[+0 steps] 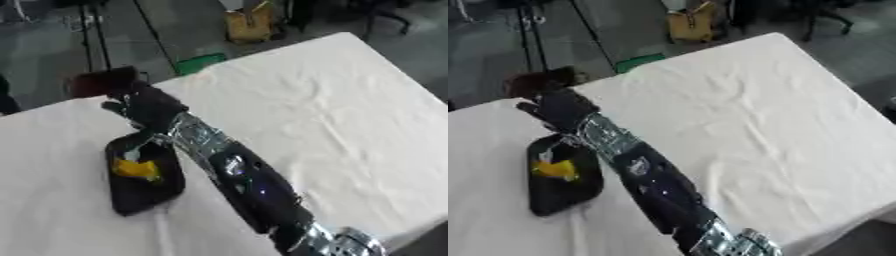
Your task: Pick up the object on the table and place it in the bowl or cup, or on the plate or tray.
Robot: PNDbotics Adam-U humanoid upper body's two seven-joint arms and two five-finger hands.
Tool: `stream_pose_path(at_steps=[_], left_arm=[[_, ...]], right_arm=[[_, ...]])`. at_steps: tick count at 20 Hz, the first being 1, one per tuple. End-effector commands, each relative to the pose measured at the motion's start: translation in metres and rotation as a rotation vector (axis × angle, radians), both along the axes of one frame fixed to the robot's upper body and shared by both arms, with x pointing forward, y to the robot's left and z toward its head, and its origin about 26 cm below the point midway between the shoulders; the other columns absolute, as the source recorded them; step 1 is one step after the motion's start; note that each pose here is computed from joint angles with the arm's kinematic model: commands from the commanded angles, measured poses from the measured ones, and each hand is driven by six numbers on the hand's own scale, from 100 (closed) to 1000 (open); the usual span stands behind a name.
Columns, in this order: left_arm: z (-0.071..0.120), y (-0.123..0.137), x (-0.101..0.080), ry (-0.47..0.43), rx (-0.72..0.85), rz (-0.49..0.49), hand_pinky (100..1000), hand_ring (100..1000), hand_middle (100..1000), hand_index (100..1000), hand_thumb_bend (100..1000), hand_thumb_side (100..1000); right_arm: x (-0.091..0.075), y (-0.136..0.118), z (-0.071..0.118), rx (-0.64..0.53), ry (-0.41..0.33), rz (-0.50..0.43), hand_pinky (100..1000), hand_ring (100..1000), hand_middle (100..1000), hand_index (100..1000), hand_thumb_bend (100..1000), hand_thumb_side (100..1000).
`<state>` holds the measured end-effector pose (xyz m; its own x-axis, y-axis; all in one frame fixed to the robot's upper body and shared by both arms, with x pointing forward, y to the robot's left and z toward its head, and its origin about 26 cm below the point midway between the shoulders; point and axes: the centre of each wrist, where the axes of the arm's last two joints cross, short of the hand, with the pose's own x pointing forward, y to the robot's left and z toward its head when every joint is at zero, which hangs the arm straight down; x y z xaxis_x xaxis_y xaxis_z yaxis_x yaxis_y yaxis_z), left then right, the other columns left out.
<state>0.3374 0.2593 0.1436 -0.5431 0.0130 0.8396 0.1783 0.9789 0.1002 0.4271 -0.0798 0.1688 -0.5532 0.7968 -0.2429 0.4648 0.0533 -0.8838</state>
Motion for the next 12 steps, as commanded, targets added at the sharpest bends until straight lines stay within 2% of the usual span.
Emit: stream_pose_path(at_steps=[1, 3, 4, 5, 8, 12], left_arm=[[0.008, 0.003, 0.000, -0.028, 0.000, 0.010, 678, 837, 891, 870, 368, 1000], [0.008, 0.004, 0.000, -0.028, -0.001, 0.015, 678, 837, 891, 870, 368, 1000], [0.008, 0.004, 0.000, -0.028, -0.002, 0.016, 678, 838, 891, 870, 368, 1000], [0.008, 0.005, 0.000, -0.028, -0.002, 0.019, 678, 838, 891, 870, 368, 1000], [0.008, 0.007, -0.001, -0.027, 0.000, 0.030, 677, 837, 891, 870, 370, 1000], [0.007, 0.009, -0.001, -0.028, -0.001, 0.039, 678, 838, 891, 870, 370, 1000]], right_arm=[[-0.004, -0.013, 0.027, 0.134, -0.093, 0.007, 872, 782, 881, 920, 315, 512], [-0.005, -0.026, 0.031, 0.215, -0.063, 0.016, 842, 750, 878, 915, 253, 501], [-0.005, -0.032, 0.033, 0.255, -0.036, 0.026, 824, 734, 881, 912, 194, 471], [-0.004, -0.043, 0.032, 0.297, 0.008, 0.039, 816, 726, 883, 912, 172, 462], [-0.004, -0.080, 0.033, 0.397, 0.127, 0.089, 786, 696, 882, 911, 145, 448], [-0.009, -0.125, 0.039, 0.456, 0.199, 0.086, 772, 668, 876, 882, 114, 429]])
